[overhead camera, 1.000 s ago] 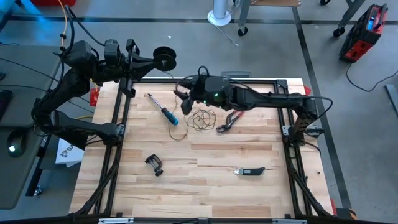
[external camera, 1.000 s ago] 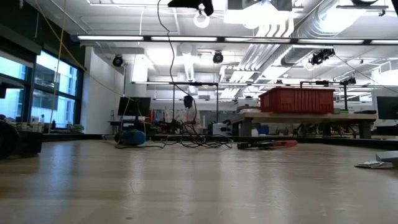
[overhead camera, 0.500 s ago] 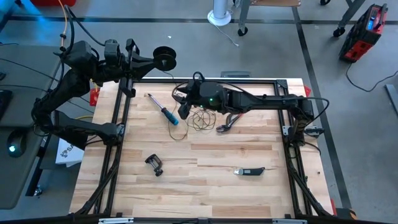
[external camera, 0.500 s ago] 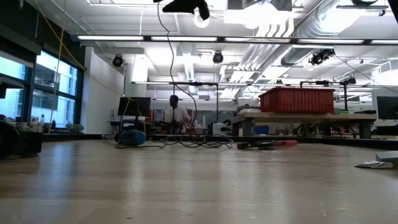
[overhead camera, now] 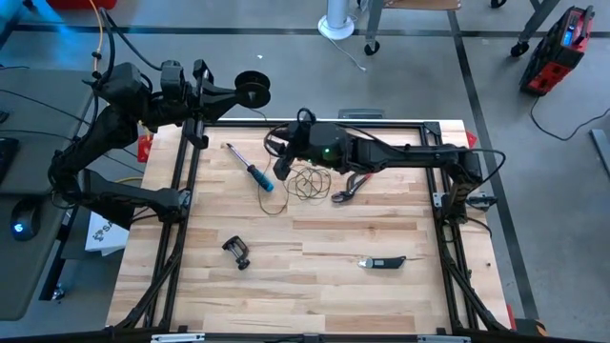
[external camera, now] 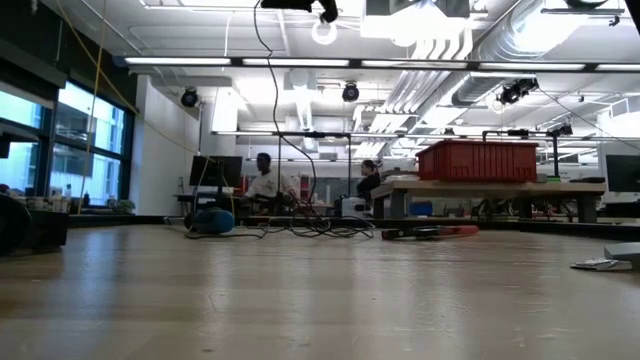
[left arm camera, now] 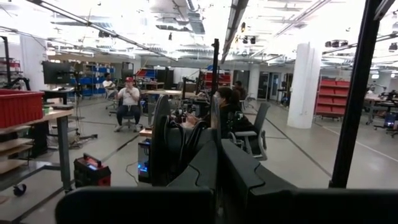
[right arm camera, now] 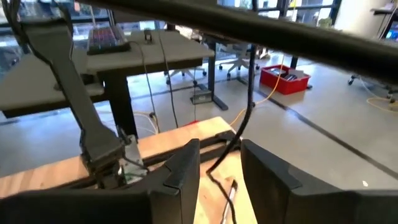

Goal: Coil cords
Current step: Coil the black wire onto the black spool

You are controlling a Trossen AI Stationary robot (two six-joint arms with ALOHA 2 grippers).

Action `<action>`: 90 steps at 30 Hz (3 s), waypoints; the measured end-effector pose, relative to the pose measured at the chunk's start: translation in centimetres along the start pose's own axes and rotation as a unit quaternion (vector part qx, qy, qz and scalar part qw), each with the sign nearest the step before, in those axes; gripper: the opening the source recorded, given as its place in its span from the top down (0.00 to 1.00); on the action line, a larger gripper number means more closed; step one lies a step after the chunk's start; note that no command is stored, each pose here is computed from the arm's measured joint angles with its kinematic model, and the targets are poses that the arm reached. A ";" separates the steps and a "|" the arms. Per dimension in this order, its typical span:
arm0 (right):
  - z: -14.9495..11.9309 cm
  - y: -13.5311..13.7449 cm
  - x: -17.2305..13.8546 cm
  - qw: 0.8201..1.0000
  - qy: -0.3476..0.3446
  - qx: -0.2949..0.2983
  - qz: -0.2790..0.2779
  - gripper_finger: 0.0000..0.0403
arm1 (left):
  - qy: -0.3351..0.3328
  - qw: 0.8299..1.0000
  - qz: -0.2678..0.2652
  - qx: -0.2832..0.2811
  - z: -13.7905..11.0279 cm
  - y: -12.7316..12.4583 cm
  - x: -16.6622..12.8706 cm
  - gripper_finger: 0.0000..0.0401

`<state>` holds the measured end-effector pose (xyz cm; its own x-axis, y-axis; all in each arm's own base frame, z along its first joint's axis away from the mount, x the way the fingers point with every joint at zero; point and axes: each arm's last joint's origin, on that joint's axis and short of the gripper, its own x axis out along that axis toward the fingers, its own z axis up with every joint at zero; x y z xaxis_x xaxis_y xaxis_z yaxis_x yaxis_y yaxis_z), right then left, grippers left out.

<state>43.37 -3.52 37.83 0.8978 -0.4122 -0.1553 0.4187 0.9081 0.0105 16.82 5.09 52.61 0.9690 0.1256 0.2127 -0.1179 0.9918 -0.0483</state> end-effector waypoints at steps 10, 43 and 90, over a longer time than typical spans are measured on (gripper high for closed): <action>1.0 -0.8 -0.7 1.000 -0.012 0.028 0.010 0.73 | 0.009 1.000 0.015 -0.002 -0.2 0.1 0.0 1.00; 1.0 -1.5 -0.4 0.999 -0.009 0.034 0.008 0.90 | -0.002 1.000 -0.008 -0.013 -0.1 0.0 0.3 1.00; 8.1 -0.5 -16.4 0.996 -0.011 0.023 0.081 1.00 | 0.125 0.957 -0.006 -0.261 -2.3 -0.3 -0.2 1.00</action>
<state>29.58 2.14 48.37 0.9566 -0.2624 -0.1269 0.2735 0.9586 0.0792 17.16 4.70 50.31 0.9989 0.0414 -0.0205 -0.0459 0.8389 -0.5424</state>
